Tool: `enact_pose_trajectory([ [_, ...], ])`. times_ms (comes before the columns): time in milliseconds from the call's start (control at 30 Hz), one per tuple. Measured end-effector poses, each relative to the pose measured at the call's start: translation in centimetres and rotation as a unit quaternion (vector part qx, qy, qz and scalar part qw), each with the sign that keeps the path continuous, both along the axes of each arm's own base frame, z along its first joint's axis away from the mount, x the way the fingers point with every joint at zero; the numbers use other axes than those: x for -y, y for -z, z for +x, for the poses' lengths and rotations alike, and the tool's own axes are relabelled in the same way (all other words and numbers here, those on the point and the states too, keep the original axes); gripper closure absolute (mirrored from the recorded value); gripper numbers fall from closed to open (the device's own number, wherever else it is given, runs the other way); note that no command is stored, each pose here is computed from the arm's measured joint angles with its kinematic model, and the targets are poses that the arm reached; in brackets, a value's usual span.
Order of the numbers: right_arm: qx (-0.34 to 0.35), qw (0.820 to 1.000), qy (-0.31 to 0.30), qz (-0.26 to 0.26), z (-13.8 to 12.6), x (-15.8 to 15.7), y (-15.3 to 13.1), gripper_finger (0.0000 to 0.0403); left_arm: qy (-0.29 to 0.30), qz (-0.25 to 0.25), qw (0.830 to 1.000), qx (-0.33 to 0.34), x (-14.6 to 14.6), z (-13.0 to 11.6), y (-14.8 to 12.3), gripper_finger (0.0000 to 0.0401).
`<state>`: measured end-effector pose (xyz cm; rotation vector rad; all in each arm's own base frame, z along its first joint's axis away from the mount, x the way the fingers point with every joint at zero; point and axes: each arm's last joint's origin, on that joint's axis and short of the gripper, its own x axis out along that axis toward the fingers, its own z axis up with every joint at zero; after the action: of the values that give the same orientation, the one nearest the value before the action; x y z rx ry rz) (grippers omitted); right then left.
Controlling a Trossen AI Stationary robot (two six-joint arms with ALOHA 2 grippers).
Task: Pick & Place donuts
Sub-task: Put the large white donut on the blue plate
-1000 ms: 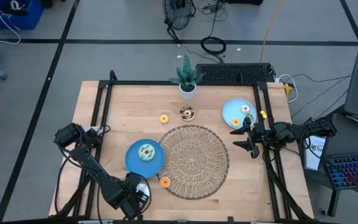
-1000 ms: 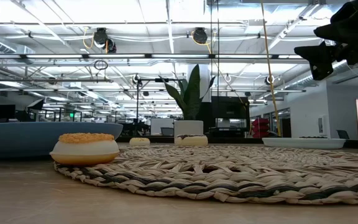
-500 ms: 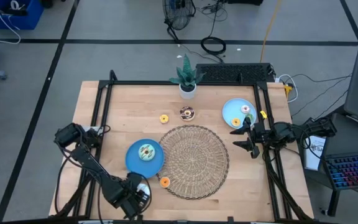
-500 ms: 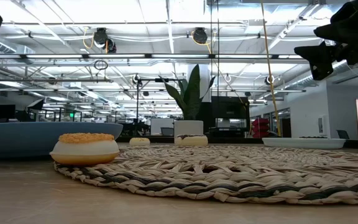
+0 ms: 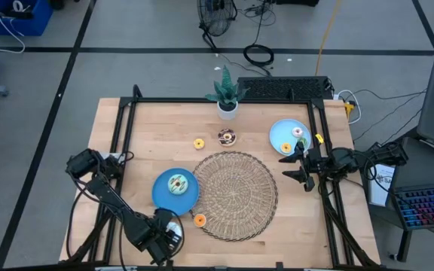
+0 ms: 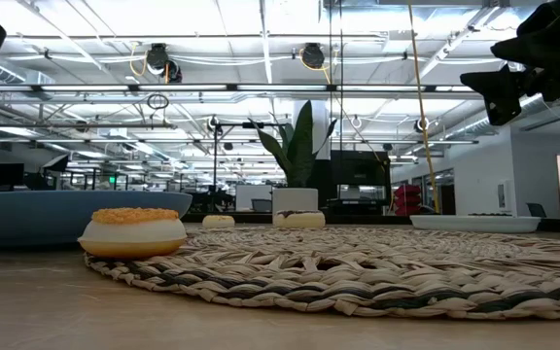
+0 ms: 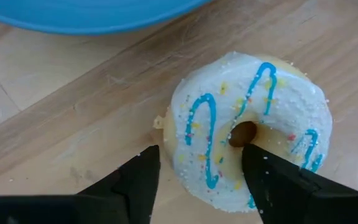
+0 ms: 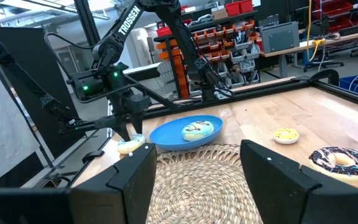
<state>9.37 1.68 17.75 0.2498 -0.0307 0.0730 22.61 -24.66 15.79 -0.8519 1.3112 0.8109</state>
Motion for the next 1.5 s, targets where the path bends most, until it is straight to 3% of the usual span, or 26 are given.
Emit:
enact_pose_trajectory([
  [233,0.000,1.000,0.000,0.000,0.0,0.0,0.0,0.0183,0.000,0.005,1.000,0.006,0.0,0.0,0.0,0.0258],
  [400,0.000,1.000,0.000,0.000,0.0,0.0,0.0,0.0183,0.002,0.004,1.000,0.010,0.0,0.1,0.0,0.0287],
  [1067,0.000,1.000,0.000,0.000,0.0,0.0,0.0,0.0183,0.049,-0.008,0.998,0.023,0.5,0.6,-0.9,0.0288],
  [1500,0.000,1.000,0.000,0.000,0.0,0.0,0.0,0.0183,0.092,-0.008,0.993,0.066,1.4,1.6,-2.8,0.0288],
])
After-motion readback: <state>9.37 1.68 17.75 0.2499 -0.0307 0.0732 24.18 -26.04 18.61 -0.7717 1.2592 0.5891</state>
